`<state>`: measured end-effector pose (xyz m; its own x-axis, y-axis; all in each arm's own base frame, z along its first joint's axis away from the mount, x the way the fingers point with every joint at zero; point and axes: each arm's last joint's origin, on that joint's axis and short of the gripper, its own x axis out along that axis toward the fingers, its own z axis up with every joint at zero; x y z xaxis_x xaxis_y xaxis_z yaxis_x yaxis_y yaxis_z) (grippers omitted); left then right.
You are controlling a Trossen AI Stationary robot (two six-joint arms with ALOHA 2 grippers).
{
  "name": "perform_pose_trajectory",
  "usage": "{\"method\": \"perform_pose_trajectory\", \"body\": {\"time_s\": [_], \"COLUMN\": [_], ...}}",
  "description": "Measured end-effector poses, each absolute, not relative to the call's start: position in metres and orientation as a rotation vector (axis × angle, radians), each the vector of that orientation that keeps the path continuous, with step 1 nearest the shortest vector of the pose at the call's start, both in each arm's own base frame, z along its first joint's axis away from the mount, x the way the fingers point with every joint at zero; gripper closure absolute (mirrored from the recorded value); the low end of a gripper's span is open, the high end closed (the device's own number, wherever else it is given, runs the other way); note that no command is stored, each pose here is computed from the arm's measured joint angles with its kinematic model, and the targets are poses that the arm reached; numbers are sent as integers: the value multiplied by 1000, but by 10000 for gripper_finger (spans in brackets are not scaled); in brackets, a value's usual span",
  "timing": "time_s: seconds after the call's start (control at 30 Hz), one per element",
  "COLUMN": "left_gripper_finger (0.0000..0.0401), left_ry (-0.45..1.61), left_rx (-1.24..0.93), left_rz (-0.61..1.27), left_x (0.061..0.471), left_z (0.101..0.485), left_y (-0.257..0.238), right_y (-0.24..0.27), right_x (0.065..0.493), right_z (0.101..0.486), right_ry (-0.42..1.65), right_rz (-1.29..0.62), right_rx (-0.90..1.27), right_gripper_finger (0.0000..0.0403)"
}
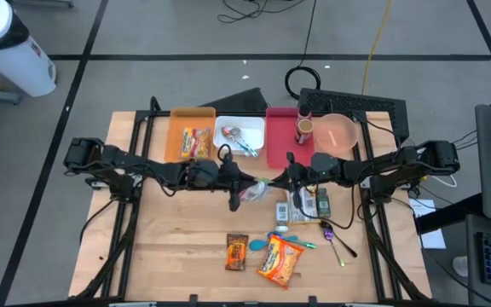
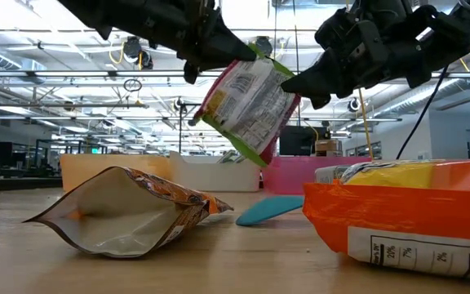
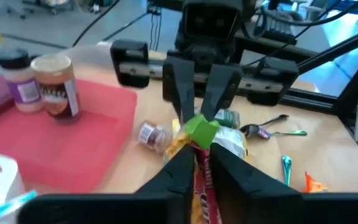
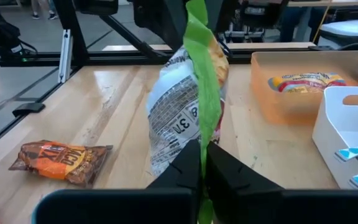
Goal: Pick & Place Food Item
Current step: Put the green noodle pack into the orange bin
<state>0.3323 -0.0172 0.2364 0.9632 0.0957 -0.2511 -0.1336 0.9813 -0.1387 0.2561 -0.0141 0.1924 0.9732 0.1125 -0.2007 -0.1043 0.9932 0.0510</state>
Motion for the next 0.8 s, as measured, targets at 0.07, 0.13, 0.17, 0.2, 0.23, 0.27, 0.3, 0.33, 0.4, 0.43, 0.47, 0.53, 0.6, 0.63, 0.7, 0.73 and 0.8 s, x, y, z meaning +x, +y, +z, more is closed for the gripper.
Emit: {"method": "perform_pose_trajectory", "body": {"time_s": [0.07, 0.13, 0.17, 0.2, 0.23, 0.27, 0.3, 0.33, 0.4, 0.43, 0.47, 0.53, 0.6, 0.63, 0.7, 0.73, 0.8], "left_gripper_finger": [316, 290, 276, 263, 251, 238, 227, 217, 201, 194, 189, 182, 179, 179, 178, 178, 178], "left_ry": [221, 190, 164, 146, 134, 129, 129, 128, 162, 198, 236, 332, 428, 479, 530, 563, 625], "left_rx": [-131, -97, -83, -72, -63, -52, -45, -40, -29, -17, -10, -13, -30, -36, -48, -56, -63], "left_rz": [97, 66, 51, 41, 33, 20, 8, -2, -4, -4, 0, 39, 77, 88, 99, 102, 93], "left_x": [333, 331, 330, 328, 326, 324, 322, 321, 320, 321, 321, 327, 333, 337, 347, 351, 361], "left_z": [239, 247, 253, 260, 268, 276, 286, 297, 318, 327, 336, 347, 353, 353, 355, 354, 348], "left_y": [-15, -13, -11, -10, -10, -10, -9, -10, -10, -10, -10, -8, -5, -2, 1, 3, 6], "right_y": [-14, -14, -14, -14, -14, -14, -14, -14, -14, -14, -14, -14, -14, -14, -14, -14, -14], "right_x": [256, 256, 256, 256, 256, 256, 256, 256, 256, 256, 256, 256, 256, 256, 256, 256, 258], "right_z": [192, 193, 192, 192, 191, 191, 191, 191, 192, 192, 192, 192, 192, 192, 192, 192, 193], "right_ry": [204, 203, 207, 213, 219, 221, 219, 216, 211, 211, 211, 211, 211, 210, 211, 212, 226], "right_rz": [109, 109, 110, 110, 110, 109, 109, 109, 109, 109, 110, 110, 110, 110, 111, 111, 114], "right_rx": [41, 41, 41, 43, 47, 50, 50, 50, 50, 49, 49, 43, 41, 41, 38, 31, 10], "right_gripper_finger": [401, 402, 402, 402, 402, 402, 402, 402, 402, 402, 402, 402, 402, 402, 402, 402, 403]}}
